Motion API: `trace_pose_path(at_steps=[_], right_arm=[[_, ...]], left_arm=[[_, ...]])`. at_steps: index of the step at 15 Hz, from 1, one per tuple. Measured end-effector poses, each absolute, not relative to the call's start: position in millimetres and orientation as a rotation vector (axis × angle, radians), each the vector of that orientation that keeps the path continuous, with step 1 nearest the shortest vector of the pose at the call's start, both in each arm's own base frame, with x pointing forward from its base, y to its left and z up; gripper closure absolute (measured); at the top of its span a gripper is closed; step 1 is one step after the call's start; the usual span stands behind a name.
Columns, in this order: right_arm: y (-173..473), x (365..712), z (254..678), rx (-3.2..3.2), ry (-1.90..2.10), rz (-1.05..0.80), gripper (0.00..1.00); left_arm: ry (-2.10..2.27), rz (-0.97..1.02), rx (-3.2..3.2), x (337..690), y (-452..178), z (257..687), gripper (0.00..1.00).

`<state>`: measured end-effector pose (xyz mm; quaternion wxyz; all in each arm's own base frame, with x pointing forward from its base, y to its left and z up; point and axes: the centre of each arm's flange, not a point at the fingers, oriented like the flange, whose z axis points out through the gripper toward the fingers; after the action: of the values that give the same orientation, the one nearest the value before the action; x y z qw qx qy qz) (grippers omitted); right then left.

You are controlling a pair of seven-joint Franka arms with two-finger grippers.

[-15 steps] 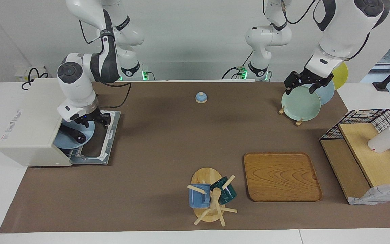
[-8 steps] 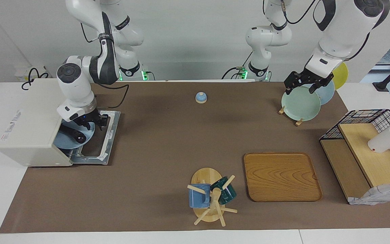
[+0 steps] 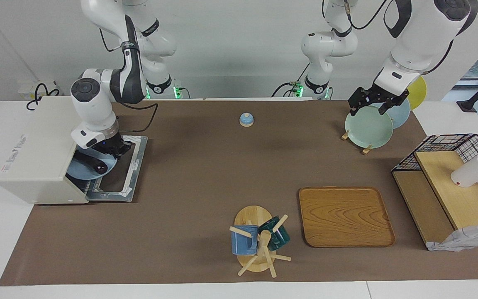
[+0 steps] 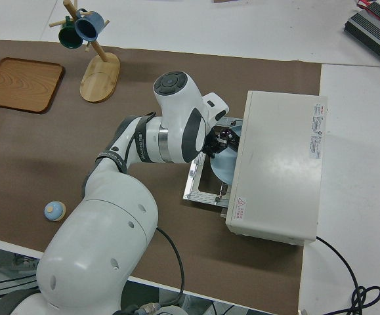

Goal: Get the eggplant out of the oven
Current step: 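Reach into the oven and grasp the light blue plate with the right gripper, then pull the plate with the eggplant out of the oven, right gripper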

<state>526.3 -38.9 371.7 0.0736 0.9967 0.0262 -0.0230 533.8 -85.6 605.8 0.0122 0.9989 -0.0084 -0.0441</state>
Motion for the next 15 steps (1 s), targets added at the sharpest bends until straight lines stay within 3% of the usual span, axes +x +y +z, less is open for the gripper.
trace_pose_path(at_steps=[4,8,15], right_arm=[[-2,527,381,2.930,0.217,-0.110,0.98],[94,529,407,2.849,0.329,-0.059,0.98],[260,500,425,2.821,0.371,0.020,0.98]], left_arm=[[-0.026,-0.137,3.114,534,-86,606,0.00],[-0.026,-0.137,3.114,534,-86,606,0.00],[-0.024,-0.137,3.114,534,-85,606,0.00]])
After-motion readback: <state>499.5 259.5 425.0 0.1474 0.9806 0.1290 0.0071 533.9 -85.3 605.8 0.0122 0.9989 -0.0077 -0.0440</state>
